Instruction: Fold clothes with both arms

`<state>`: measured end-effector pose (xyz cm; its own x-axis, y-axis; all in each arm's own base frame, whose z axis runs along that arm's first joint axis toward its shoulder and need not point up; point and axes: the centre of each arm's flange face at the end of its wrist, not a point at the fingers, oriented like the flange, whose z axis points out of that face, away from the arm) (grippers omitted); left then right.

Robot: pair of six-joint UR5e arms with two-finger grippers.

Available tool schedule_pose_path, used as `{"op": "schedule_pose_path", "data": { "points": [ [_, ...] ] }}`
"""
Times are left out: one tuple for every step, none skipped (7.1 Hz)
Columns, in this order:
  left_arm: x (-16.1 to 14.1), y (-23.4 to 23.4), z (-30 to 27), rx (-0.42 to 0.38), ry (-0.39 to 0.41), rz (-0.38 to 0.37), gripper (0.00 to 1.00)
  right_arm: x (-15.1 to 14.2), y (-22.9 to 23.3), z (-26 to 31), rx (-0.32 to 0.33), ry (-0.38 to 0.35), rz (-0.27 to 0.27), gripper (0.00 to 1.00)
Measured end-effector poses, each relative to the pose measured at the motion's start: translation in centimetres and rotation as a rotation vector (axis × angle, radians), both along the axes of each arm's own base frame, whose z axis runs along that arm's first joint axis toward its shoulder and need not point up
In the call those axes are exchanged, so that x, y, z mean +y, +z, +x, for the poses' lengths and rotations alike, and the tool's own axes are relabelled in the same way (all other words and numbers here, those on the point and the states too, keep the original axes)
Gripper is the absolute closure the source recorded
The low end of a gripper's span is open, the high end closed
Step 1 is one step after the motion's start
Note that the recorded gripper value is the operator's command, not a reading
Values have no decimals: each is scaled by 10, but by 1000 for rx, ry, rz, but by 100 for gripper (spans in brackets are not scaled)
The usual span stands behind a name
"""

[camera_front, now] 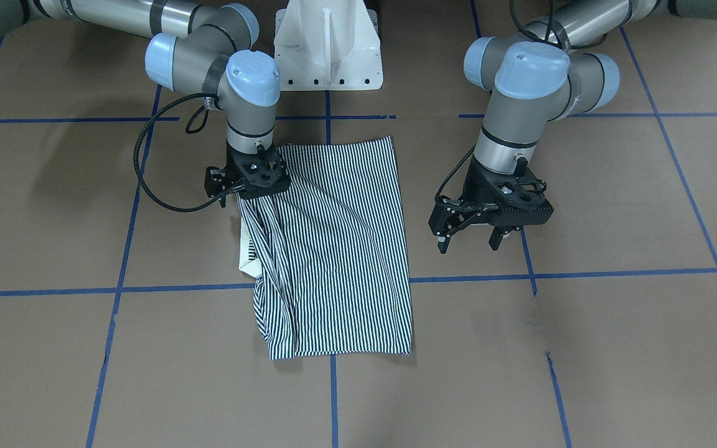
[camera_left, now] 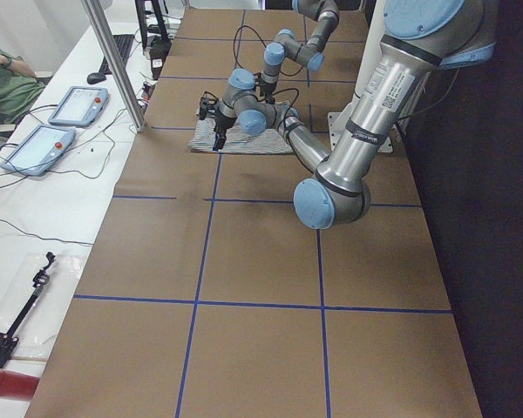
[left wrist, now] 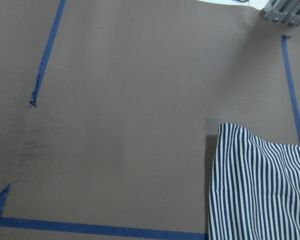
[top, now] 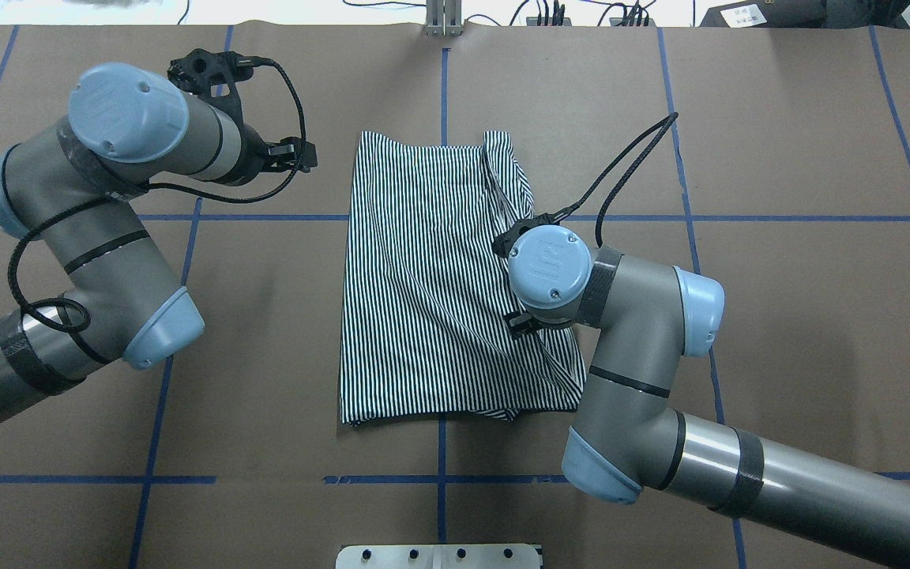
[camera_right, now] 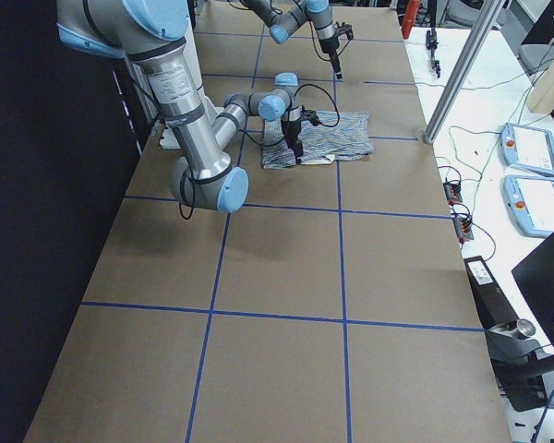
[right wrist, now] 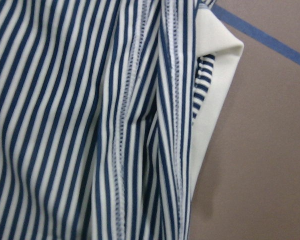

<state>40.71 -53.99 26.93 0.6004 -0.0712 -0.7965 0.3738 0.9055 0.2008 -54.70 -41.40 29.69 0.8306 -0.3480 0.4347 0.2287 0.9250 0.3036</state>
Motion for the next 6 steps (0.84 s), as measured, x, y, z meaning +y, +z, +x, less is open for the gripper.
{"op": "schedule_pose_path", "data": {
  "points": [
    [0, -1, 0, 1, 0, 1, 0, -5, 9, 12, 9, -6, 2, 0],
    [0, -4, 1, 4, 1, 3, 0, -9, 26, 31, 25, -10, 4, 0],
    [0, -6, 1, 7, 1, 5, 0, -16, 42, 53, 39, -8, 5, 0],
    [0, -7, 1, 8, 1, 6, 0, -25, 48, 73, 40, -6, 7, 0],
    [0, -8, 1, 10, 2, 8, 0, -36, 41, 82, 25, 0, 7, 0],
    [0, -9, -2, 12, 1, 9, 0, -52, 23, 79, 3, 10, 12, 0]
  ]
}}
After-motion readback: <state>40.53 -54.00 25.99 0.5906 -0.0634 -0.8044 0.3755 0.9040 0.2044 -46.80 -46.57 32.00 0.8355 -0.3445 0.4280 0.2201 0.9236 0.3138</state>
